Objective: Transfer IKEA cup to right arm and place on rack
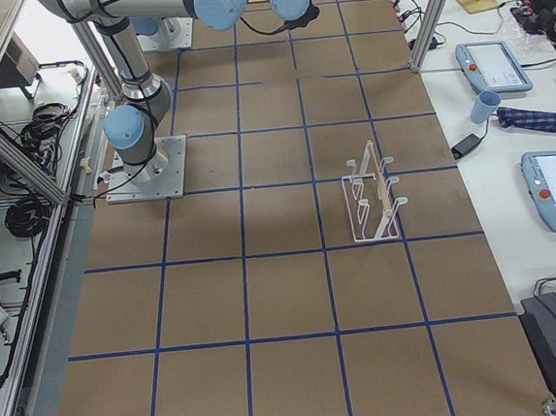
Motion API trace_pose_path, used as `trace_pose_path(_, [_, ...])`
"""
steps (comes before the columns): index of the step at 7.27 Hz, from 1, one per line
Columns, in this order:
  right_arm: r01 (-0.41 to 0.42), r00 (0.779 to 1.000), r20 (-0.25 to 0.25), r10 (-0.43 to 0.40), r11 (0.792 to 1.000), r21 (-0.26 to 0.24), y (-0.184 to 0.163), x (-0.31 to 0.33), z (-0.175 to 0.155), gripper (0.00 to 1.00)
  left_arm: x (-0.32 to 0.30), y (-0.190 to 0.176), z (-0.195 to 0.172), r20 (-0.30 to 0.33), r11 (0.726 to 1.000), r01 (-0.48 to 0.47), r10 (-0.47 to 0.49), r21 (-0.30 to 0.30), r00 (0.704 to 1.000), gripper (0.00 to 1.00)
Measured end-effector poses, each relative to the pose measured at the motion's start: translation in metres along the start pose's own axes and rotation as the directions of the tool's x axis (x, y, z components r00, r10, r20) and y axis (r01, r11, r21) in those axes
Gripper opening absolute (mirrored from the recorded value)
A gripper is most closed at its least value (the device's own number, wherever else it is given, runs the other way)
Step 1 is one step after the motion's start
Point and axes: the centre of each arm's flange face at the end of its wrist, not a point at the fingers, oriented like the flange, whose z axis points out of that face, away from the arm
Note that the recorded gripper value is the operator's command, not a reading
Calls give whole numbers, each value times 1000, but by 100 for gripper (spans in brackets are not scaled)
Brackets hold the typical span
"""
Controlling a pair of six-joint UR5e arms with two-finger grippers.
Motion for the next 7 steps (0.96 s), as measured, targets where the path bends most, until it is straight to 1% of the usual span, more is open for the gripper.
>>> trace_pose_path(2, [-26, 999, -23, 27, 999, 28, 4, -16, 25, 100, 0, 0, 0, -1, 1000, -1, 1, 1, 1000, 0])
trace_pose_path(4, [-18, 1000, -20, 19, 999, 50, 8, -24, 33, 100, 1, 0, 0, -2, 1000, -2, 2, 2, 1000, 0])
trace_pose_path(7, [5, 998, -55, -3, 999, 41, 18, -23, 53, 100, 2, 1, 0, -1, 1000, -3, 3, 0, 1000, 0])
